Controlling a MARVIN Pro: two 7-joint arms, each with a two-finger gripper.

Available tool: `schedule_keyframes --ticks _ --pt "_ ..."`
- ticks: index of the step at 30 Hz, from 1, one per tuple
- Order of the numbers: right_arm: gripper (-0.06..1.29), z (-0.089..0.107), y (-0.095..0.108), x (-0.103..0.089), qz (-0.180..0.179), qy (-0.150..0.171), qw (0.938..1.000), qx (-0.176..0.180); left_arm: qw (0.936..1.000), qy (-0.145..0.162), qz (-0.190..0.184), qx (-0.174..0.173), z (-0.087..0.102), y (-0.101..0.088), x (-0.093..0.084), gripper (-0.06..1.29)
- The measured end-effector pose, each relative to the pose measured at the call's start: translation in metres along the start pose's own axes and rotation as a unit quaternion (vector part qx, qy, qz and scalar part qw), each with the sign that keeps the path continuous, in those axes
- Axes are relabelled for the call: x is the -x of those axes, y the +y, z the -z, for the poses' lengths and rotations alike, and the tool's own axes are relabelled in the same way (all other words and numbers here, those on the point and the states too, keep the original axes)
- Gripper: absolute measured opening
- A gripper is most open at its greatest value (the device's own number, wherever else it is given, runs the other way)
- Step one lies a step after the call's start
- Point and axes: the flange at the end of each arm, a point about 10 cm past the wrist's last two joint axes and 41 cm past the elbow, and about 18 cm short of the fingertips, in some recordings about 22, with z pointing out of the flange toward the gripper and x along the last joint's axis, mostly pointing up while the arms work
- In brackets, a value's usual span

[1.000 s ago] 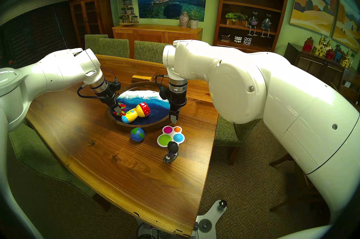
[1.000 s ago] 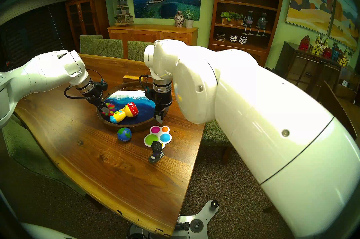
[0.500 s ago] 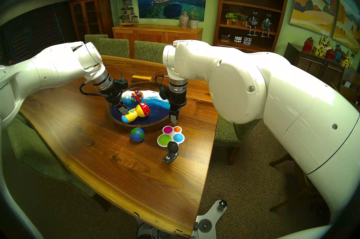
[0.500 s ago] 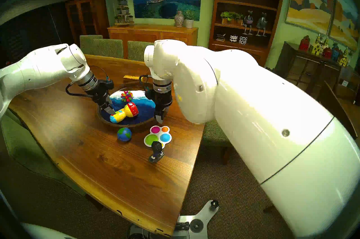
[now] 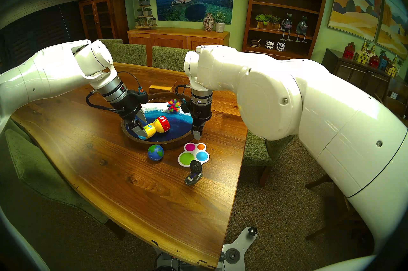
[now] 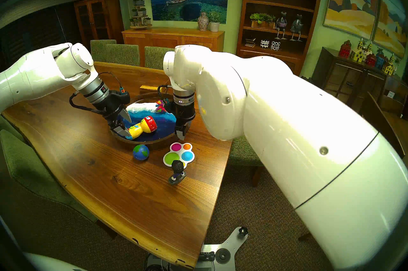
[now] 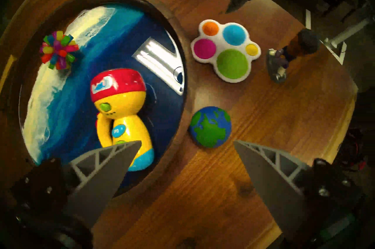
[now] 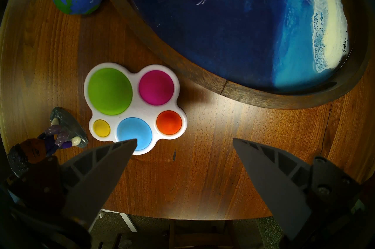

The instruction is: Put toys in center tray

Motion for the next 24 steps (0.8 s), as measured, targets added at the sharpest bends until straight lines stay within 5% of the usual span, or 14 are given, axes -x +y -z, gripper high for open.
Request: schedule_keyframes --ticks 8,15,24 --pt "1.21 0.0 0.0 0.0 0.0 0.0 1.0 0.0 0.9993 -0.029 -0.021 0.013 -0.014 0.03 0.003 1.22" --pt "1.21 0.0 0.0 0.0 0.0 0.0 1.0 0.0 0.9979 -0.051 -0.029 -0.028 -0.024 0.055 -0.002 1.22" --pt "1.21 0.0 0.0 0.0 0.0 0.001 1.0 0.0 0.9964 -0.06 -0.009 -0.06 -0.04 0.058 -0.003 1.22"
